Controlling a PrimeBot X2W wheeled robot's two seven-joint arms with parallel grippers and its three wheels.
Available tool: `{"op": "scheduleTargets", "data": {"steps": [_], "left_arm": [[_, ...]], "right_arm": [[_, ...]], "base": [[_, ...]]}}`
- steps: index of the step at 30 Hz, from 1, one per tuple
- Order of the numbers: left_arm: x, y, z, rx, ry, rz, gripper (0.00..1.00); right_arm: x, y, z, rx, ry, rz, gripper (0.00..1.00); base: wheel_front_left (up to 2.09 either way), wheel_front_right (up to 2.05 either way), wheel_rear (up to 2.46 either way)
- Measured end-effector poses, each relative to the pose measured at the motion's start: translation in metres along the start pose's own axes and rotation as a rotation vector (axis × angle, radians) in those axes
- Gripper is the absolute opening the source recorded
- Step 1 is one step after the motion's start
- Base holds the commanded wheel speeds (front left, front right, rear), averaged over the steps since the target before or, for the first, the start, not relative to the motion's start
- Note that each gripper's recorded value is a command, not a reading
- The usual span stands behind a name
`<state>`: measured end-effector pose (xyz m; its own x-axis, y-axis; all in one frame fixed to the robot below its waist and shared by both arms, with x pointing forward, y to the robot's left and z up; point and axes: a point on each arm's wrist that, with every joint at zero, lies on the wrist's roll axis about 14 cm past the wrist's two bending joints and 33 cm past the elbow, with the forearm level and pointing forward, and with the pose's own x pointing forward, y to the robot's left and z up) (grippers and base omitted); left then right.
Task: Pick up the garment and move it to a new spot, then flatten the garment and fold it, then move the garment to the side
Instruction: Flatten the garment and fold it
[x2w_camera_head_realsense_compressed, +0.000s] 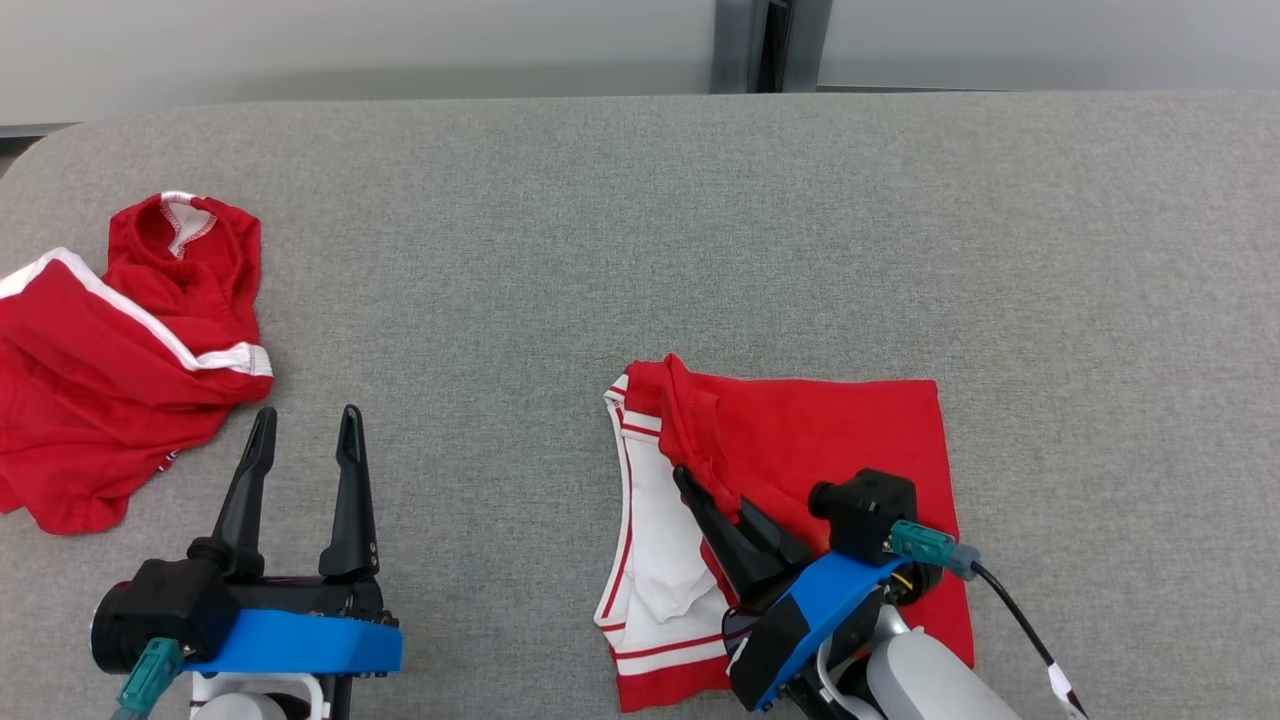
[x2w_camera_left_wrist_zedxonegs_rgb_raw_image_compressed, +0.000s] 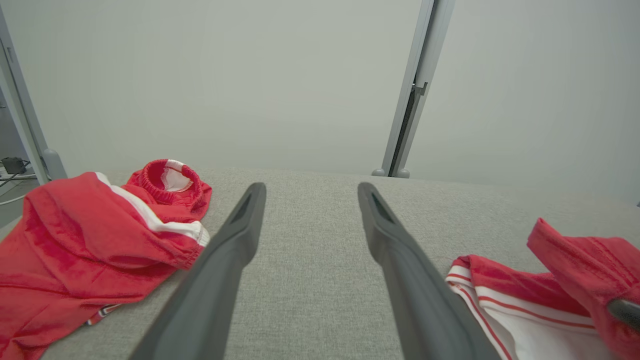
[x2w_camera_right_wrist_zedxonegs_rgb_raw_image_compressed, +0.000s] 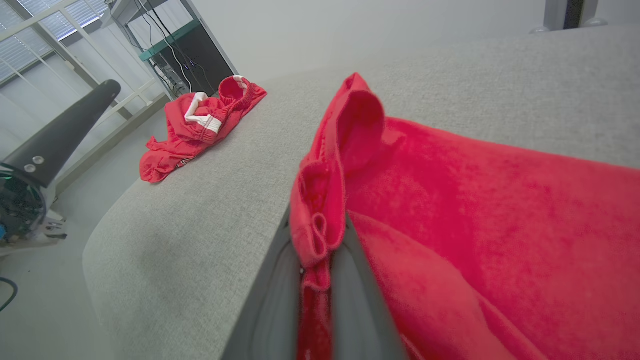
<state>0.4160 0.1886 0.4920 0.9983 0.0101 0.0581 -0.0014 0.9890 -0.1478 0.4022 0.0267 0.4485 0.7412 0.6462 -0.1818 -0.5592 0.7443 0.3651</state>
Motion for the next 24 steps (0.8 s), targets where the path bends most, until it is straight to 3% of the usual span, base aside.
{"op": "scheduleTargets", "data": {"steps": [1, 2, 10, 17, 24], "left_arm": [[0.0, 0.0, 0.0, -0.001, -0.001, 0.0, 1.0], [0.0, -0.001, 0.0, -0.002, -0.001, 0.001, 1.0], [0.002, -0.01, 0.001, -0.017, -0.004, -0.022, 1.0], [0.002, -0.021, 0.007, -0.021, -0.02, -0.052, 1.0], [0.002, -0.031, 0.013, -0.004, -0.034, -0.08, 1.0]], "right_arm": [[0.0, -0.001, -0.002, 0.005, 0.003, -0.003, 0.3], [0.0, -0.002, -0.002, 0.004, -0.001, -0.005, 1.0], [-0.006, -0.022, 0.04, 0.016, -0.193, -0.068, 1.0], [-0.045, -0.081, 0.092, -0.125, -0.373, -0.248, 1.0], [-0.1, -0.117, 0.116, -0.238, -0.453, -0.424, 1.0]], "base": [[0.0, 0.0, 0.0], [0.0, 0.0, 0.0], [0.0, 0.0, 0.0], [0.0, 0.0, 0.0], [0.0, 0.0, 0.0]]}}
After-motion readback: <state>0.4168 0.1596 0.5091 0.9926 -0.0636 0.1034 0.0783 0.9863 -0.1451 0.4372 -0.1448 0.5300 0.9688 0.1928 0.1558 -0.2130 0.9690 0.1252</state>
